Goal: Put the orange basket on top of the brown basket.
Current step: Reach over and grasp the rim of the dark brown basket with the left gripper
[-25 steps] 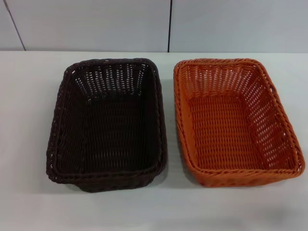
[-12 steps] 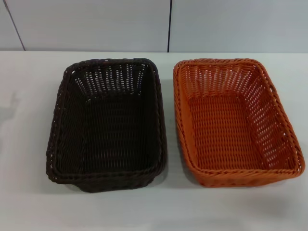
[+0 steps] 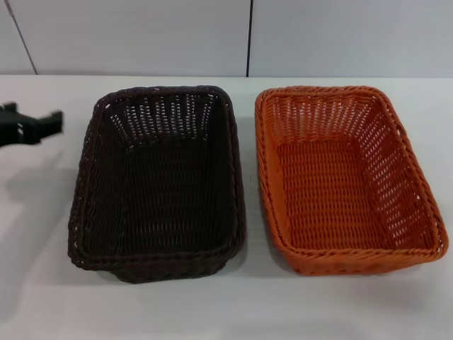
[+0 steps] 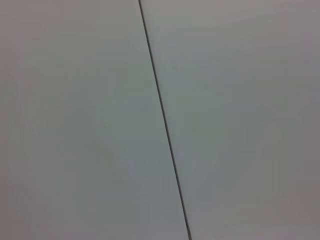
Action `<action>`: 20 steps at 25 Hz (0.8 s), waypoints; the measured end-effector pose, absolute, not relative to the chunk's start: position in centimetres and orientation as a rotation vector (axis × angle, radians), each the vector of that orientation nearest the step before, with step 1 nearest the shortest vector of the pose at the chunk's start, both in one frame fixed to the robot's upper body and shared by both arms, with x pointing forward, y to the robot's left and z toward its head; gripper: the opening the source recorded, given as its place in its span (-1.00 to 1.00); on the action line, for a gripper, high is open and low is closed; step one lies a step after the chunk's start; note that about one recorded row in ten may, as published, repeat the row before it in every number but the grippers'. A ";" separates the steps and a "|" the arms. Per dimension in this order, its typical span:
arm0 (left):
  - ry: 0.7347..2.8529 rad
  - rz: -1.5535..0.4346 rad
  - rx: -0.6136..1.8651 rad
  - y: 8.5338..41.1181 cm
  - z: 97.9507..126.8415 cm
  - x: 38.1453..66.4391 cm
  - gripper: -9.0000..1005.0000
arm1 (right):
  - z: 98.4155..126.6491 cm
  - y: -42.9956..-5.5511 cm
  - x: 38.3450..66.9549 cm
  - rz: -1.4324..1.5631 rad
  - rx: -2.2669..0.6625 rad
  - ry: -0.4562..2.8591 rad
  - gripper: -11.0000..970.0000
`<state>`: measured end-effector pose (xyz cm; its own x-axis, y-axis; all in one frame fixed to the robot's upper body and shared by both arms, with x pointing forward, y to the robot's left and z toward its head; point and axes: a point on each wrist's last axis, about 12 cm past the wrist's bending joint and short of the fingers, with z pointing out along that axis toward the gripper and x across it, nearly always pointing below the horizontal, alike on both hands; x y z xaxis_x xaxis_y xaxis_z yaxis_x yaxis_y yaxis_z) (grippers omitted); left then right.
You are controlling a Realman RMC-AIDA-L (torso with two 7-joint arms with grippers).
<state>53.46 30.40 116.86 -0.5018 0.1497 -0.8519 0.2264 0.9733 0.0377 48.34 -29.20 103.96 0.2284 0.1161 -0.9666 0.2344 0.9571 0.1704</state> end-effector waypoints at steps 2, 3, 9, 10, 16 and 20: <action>2.143 -0.111 0.293 29.7 116.8 53.4 0.52 | 103.9 -29.1 48.5 -0.079 0.303 1.352 0.63; 2.164 -0.117 0.310 29.3 116.6 53.3 0.52 | 103.9 -29.1 48.6 -0.076 0.301 1.357 0.63; 2.236 -0.138 0.363 27.6 115.7 53.7 0.52 | 103.8 -29.1 48.8 -0.073 0.294 1.372 0.63; 2.247 -0.132 0.375 27.4 115.5 53.8 0.51 | 103.8 -29.1 48.8 -0.072 0.292 1.374 0.63; 2.290 -0.133 0.405 26.6 114.2 54.7 0.51 | 103.6 -29.1 48.8 -0.071 0.290 1.386 0.63; 2.313 -0.133 0.415 26.3 113.5 55.4 0.51 | 103.5 -29.2 48.8 -0.072 0.286 1.398 0.63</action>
